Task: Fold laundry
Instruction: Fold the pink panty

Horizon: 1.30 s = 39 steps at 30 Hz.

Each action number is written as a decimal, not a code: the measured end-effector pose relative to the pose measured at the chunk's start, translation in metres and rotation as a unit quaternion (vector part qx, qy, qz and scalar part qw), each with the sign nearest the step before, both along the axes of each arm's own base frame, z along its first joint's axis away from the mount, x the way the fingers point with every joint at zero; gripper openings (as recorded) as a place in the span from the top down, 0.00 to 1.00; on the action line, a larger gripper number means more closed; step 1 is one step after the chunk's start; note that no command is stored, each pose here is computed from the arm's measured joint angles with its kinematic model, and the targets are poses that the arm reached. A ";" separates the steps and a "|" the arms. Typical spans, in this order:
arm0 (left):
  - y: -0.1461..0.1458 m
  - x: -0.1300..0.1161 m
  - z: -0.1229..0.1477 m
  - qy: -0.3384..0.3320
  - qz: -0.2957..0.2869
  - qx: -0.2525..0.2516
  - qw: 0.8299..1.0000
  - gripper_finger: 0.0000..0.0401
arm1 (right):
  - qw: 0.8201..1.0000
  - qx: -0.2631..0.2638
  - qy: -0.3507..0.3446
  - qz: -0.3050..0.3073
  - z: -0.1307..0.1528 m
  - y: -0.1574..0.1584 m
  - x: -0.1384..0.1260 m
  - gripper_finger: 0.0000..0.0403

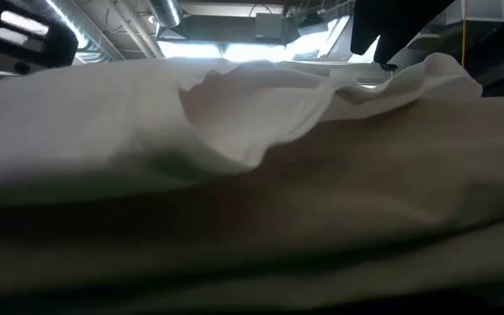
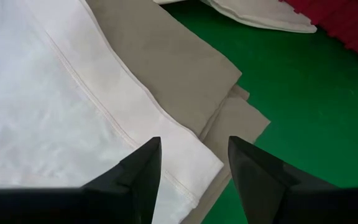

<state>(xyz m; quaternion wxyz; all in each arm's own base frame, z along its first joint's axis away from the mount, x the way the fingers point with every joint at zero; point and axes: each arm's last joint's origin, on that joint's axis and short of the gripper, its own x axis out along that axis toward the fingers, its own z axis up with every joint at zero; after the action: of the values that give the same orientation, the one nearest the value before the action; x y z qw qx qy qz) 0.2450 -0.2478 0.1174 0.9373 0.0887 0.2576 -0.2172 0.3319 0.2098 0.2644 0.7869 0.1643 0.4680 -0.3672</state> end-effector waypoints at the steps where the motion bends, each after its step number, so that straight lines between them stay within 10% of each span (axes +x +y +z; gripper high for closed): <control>1: 0.000 0.000 0.000 -0.003 -0.005 0.010 1.000 0.64 | 1.000 0.000 0.000 0.000 0.000 0.000 0.000 0.54; 14: 0.009 0.004 -0.005 -0.002 -0.018 0.071 0.997 0.70 | 1.000 0.000 0.000 0.000 0.000 0.000 0.000 0.54; 25: 0.008 0.004 -0.005 -0.003 -0.017 0.072 0.997 0.97 | 1.000 0.000 0.000 0.000 0.000 0.000 0.000 0.54; 39: 0.008 0.004 0.027 -0.037 0.015 -0.007 0.999 0.99 | 1.000 0.006 -0.006 0.000 0.000 0.001 0.001 0.54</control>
<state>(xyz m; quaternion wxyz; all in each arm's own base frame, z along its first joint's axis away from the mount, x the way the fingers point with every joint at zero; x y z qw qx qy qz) 0.2488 -0.2393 0.1445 0.9500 0.0864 0.2227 -0.2010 0.3331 0.2107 0.2644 0.7885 0.1711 0.4659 -0.3632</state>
